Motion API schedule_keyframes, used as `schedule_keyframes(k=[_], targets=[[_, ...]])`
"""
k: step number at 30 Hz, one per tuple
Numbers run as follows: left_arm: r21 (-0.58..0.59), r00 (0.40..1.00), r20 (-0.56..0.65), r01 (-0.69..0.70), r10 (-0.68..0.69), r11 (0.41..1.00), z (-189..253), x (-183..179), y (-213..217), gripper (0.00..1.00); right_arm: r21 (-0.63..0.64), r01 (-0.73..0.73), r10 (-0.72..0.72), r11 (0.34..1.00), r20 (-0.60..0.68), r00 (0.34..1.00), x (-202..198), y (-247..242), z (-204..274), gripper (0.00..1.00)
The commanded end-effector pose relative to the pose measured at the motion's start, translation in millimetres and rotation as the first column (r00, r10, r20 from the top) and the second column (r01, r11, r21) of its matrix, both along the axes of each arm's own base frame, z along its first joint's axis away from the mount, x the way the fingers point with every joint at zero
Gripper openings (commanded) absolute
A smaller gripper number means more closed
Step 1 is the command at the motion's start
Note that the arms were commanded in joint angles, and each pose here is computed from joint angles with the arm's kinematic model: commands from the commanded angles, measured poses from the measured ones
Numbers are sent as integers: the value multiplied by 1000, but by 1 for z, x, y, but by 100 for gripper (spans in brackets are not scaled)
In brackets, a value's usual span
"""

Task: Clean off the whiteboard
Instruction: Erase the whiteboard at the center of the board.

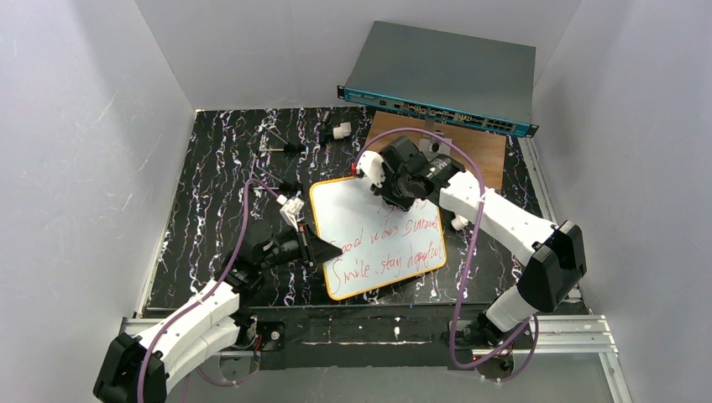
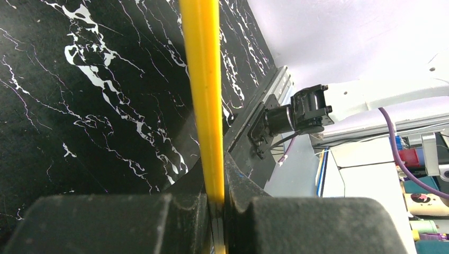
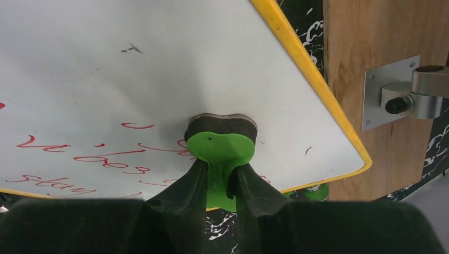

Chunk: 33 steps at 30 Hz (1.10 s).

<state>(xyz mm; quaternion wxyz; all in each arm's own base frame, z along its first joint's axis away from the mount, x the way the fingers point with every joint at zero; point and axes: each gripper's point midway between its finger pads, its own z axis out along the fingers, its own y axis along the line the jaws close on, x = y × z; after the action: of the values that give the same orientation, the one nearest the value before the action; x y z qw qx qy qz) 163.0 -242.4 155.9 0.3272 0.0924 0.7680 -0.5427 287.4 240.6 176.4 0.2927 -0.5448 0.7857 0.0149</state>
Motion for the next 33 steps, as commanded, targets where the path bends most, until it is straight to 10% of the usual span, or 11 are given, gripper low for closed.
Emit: schedule_keyframes(k=[1, 9, 23, 33], targets=[[-107, 964, 249, 119, -89, 987, 59, -8, -10, 0, 63, -88, 92, 994, -55, 994, -21, 13, 0, 1], [-113, 965, 246, 117, -86, 987, 60, -6, -11, 0, 141, -343, 366, 929, -214, 905, -88, 46, -7, 1], [-99, 964, 247, 122, -94, 988, 64, -5, -12, 0, 45, 60, -62, 997, 43, 997, 16, -6, 5, 1], [-128, 968, 235, 121, -89, 984, 67, -2, -15, 0, 174, -258, 288, 950, -178, 941, -73, 34, -9, 1]])
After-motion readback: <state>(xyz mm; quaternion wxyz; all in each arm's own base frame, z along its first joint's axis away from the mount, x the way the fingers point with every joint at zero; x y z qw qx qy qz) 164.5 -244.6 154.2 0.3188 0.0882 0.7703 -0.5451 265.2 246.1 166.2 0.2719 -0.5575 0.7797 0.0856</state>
